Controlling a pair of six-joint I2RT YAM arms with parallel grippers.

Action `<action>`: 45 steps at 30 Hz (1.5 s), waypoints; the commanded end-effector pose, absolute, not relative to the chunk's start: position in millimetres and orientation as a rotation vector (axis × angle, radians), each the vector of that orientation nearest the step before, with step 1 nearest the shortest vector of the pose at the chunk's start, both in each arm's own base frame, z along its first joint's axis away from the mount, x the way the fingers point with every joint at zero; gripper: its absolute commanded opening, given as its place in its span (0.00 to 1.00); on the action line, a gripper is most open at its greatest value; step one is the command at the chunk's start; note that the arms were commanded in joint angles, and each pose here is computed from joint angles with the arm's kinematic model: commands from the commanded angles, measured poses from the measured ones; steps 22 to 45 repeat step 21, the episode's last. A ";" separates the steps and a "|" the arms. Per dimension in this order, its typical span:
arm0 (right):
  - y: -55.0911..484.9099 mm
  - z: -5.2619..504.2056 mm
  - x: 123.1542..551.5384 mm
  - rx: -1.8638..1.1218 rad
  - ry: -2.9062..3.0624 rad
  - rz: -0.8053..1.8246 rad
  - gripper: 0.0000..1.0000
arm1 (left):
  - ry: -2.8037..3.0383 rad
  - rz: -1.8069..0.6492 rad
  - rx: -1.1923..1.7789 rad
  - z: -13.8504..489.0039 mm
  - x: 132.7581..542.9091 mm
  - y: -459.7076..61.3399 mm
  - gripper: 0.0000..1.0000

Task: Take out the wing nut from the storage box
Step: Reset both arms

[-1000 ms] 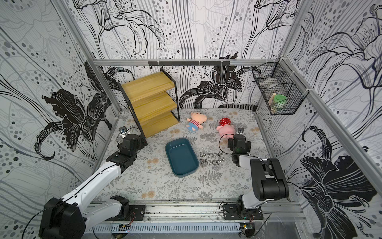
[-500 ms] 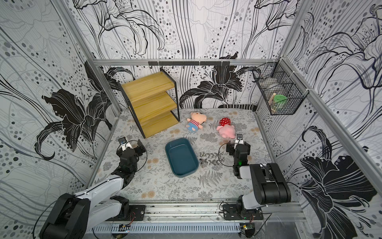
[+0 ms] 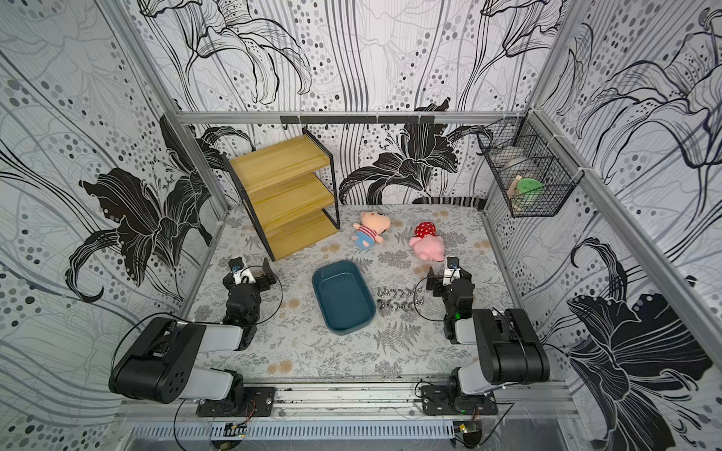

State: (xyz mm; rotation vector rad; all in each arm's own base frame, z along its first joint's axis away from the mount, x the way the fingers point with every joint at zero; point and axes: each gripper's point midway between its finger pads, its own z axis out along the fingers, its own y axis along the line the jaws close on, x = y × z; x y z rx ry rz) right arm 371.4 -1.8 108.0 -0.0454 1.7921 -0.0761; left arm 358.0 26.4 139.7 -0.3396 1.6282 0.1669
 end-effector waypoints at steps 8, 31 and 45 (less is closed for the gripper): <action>-2.8 114.8 374.4 -0.052 1.761 -0.059 0.96 | 1.580 0.060 -0.291 151.7 364.2 19.5 0.97; -2.8 115.0 374.1 -0.052 1.761 -0.059 0.96 | 1.590 0.036 -0.270 150.6 367.6 16.7 0.98; -2.8 115.0 374.1 -0.052 1.761 -0.059 0.96 | 1.590 0.036 -0.270 150.6 367.6 16.7 0.98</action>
